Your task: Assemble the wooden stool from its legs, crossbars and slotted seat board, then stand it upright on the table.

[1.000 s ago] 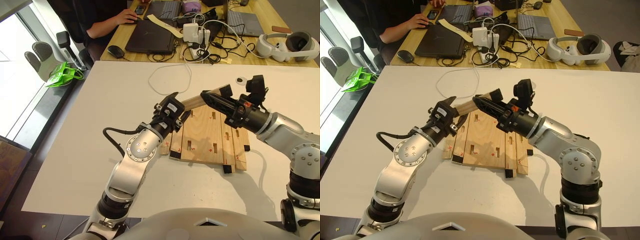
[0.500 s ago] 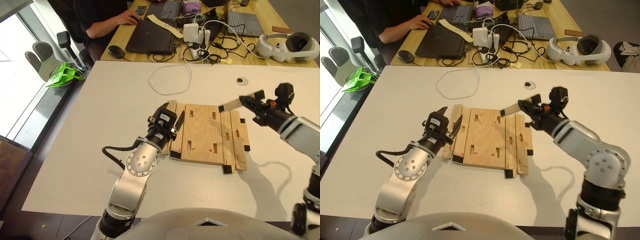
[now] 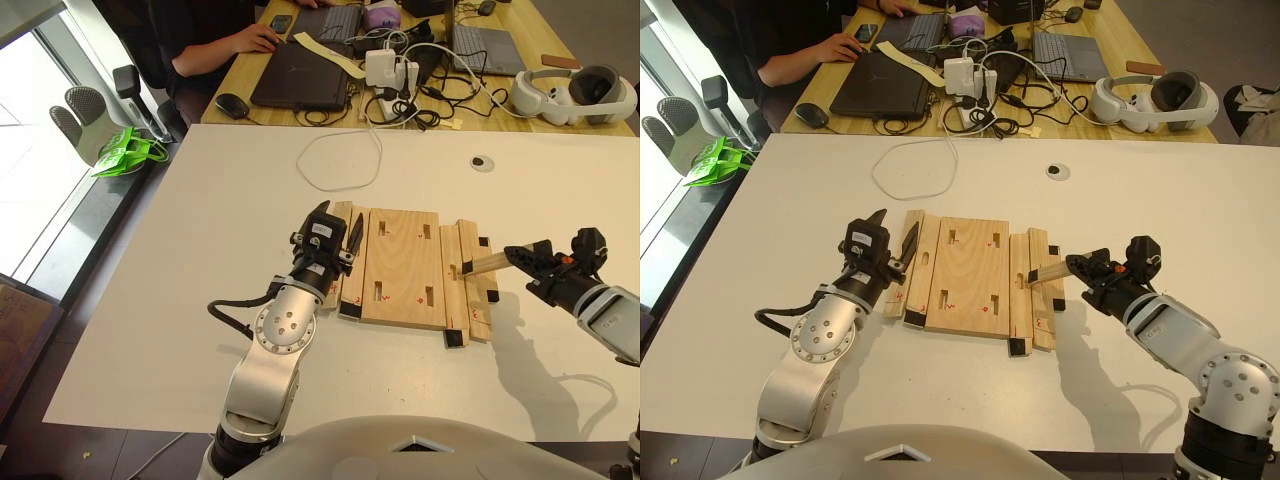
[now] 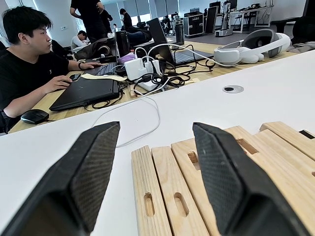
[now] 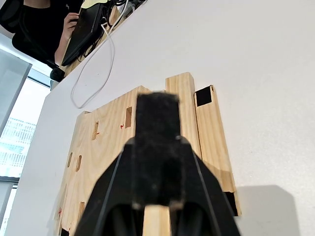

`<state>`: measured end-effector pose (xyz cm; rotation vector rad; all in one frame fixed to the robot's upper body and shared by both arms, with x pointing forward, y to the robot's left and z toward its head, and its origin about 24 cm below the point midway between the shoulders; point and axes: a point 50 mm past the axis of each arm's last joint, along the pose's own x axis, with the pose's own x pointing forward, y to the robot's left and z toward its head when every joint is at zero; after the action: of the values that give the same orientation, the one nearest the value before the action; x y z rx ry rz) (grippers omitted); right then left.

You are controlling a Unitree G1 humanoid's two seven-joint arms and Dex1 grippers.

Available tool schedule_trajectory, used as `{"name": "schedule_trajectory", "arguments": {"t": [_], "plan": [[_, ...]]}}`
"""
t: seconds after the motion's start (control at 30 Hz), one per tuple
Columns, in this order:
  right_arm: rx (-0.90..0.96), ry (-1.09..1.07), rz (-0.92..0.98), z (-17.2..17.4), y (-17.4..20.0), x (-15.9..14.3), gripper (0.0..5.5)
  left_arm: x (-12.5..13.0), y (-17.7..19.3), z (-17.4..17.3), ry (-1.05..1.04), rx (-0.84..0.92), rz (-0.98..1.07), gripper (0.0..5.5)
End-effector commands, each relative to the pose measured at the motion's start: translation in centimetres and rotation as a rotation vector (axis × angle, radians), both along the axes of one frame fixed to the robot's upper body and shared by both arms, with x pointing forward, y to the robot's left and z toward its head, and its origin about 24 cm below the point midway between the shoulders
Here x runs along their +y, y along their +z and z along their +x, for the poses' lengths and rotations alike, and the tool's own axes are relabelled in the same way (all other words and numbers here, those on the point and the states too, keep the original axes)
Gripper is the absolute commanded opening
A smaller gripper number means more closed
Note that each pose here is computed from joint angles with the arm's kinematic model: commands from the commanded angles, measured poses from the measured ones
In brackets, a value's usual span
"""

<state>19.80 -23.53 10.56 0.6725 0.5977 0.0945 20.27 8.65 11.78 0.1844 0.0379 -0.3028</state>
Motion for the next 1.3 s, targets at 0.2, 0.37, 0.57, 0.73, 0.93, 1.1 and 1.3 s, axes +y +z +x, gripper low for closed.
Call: {"name": "schedule_trajectory", "arguments": {"t": [0.2,0.37,0.57,0.73,0.93,1.1,1.3], "plan": [[-0.006,0.110,0.008,-0.2,0.5,1.5,0.38,-0.1,0.2,0.0,0.016,-0.014,0.015,2.73],[0.014,0.112,-0.084,0.0,-0.6,0.3,0.38,-0.2,0.2,0.2,0.034,-0.020,0.010,2.73],[0.000,0.091,-0.102,0.2,-1.5,0.0,0.38,-0.1,0.2,0.3,0.045,-0.027,0.009,2.73],[-0.024,0.091,-0.099,1.0,-1.6,0.4,0.38,-0.3,0.2,0.4,0.042,-0.032,0.010,2.73],[-0.058,0.101,-0.051,1.5,-1.2,1.2,0.38,-0.3,0.2,0.5,0.043,-0.036,0.011,2.73],[-0.048,0.108,-0.061,1.5,-1.4,1.3,0.38,-0.3,0.2,0.4,0.041,-0.037,0.012,2.73],[-0.001,0.131,-0.138,1.0,-2.1,1.0,0.38,-0.3,0.2,0.4,0.038,-0.034,0.015,2.73]]}}
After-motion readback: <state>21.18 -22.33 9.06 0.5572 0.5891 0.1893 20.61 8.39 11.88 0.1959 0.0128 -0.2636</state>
